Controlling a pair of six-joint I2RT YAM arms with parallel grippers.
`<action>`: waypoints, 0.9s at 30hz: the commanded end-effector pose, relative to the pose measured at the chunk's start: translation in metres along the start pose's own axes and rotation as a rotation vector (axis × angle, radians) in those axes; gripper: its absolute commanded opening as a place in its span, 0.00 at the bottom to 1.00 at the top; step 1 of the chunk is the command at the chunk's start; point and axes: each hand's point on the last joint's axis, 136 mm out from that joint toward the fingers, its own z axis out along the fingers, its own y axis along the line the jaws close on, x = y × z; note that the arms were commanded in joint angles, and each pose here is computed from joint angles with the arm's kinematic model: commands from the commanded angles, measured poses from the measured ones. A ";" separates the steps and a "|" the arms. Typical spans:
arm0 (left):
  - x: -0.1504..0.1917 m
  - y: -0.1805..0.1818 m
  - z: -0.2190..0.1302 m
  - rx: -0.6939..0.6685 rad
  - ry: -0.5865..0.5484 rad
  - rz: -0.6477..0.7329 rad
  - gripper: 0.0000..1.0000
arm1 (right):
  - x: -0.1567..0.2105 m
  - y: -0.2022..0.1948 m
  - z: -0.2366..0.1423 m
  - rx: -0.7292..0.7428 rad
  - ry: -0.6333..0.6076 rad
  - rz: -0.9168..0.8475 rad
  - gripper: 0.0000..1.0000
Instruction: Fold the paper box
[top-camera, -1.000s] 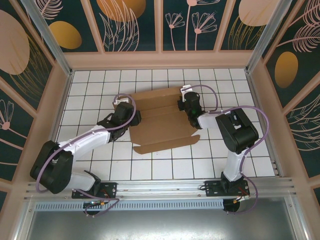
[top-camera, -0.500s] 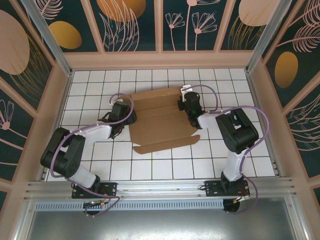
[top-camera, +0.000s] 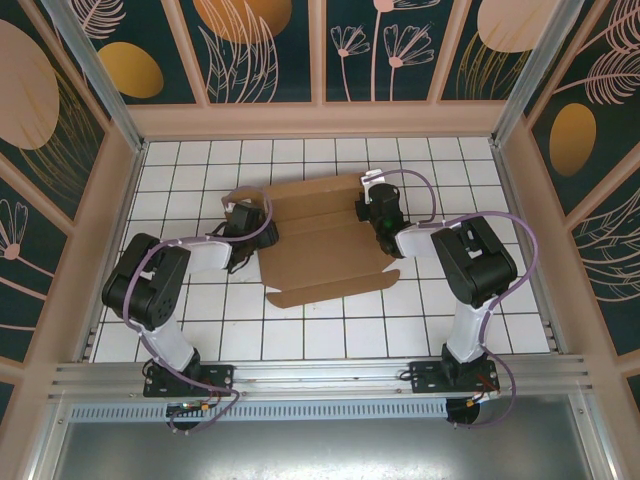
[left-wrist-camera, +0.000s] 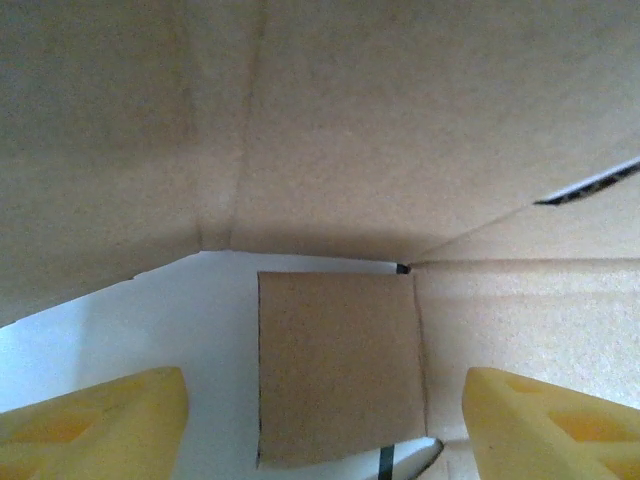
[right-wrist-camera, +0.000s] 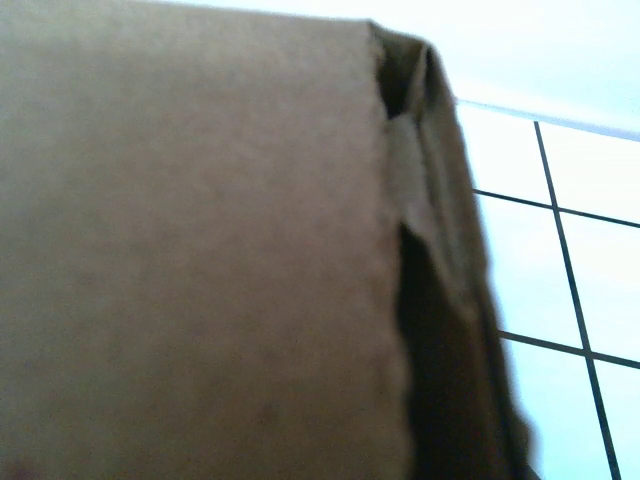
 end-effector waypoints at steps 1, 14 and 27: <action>-0.015 -0.016 0.004 0.071 -0.042 -0.027 0.72 | 0.011 0.001 0.008 -0.004 0.035 -0.021 0.00; -0.023 -0.055 -0.013 0.291 -0.052 -0.033 0.62 | 0.013 0.002 0.010 -0.009 0.042 -0.026 0.00; -0.016 -0.073 0.002 0.367 0.006 -0.058 0.60 | 0.015 0.005 0.012 -0.017 0.051 -0.034 0.00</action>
